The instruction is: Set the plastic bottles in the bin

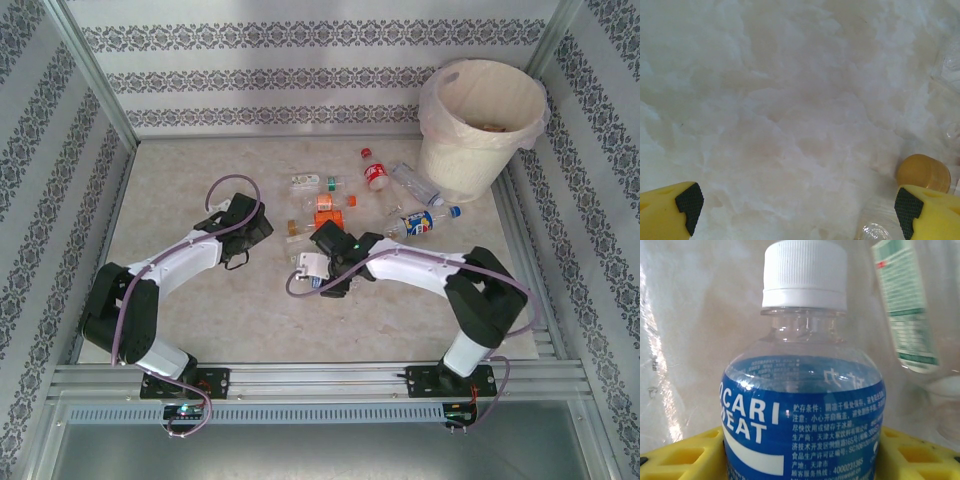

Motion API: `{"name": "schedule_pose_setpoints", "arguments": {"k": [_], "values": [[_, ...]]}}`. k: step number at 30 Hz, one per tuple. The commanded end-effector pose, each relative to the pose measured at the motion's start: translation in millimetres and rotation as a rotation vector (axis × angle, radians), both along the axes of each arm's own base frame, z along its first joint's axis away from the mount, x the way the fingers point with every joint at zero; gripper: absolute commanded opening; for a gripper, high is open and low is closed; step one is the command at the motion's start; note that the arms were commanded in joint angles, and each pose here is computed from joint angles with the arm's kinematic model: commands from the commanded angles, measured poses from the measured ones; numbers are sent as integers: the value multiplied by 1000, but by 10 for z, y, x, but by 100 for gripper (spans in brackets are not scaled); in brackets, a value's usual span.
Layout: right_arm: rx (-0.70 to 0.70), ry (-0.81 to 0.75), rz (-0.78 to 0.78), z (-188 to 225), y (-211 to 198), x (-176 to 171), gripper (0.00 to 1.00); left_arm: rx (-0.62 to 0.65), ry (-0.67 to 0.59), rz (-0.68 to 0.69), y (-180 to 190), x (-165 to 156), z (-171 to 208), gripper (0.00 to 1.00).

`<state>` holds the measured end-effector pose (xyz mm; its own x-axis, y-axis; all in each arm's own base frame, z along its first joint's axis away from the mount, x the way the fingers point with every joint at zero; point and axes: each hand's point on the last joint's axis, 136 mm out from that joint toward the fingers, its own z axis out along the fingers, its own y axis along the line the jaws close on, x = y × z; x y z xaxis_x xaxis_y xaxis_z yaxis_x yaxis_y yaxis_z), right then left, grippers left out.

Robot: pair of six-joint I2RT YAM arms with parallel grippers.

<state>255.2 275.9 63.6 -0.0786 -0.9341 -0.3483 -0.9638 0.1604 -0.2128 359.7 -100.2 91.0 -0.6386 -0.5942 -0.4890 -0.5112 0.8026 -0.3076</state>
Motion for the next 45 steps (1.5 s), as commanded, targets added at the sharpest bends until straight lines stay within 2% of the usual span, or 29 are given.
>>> {"name": "schedule_pose_setpoints", "arguments": {"k": [1, 8, 12, 16, 20, 30, 41, 45], "values": [[245, -35, -89, 565, 100, 133, 53, -25, -80, -40, -39, 100, 180, 100], [703, -154, -334, 1645, -182, 569, 50, -30, -132, -76, -72, 145, 294, 100], [968, -200, -577, 2195, -593, 906, 48, -59, -171, -122, -164, 189, 355, 100], [1110, -204, -755, 2459, -966, 1127, 48, -80, -201, -182, -263, 229, 418, 100], [1256, -245, -866, 2654, -1253, 1267, 48, -97, -226, -246, -365, 253, 471, 100], [1420, -386, -1100, 3097, -1882, 1622, 46, -142, -325, -439, -658, 301, 714, 100], [1513, -640, -1249, 3769, -2844, 2146, 46, -137, -318, -440, -645, 276, 693, 100], [1593, -698, -1317, 3895, -3232, 2347, 47, -145, -319, -434, -649, 279, 682, 100]]}}
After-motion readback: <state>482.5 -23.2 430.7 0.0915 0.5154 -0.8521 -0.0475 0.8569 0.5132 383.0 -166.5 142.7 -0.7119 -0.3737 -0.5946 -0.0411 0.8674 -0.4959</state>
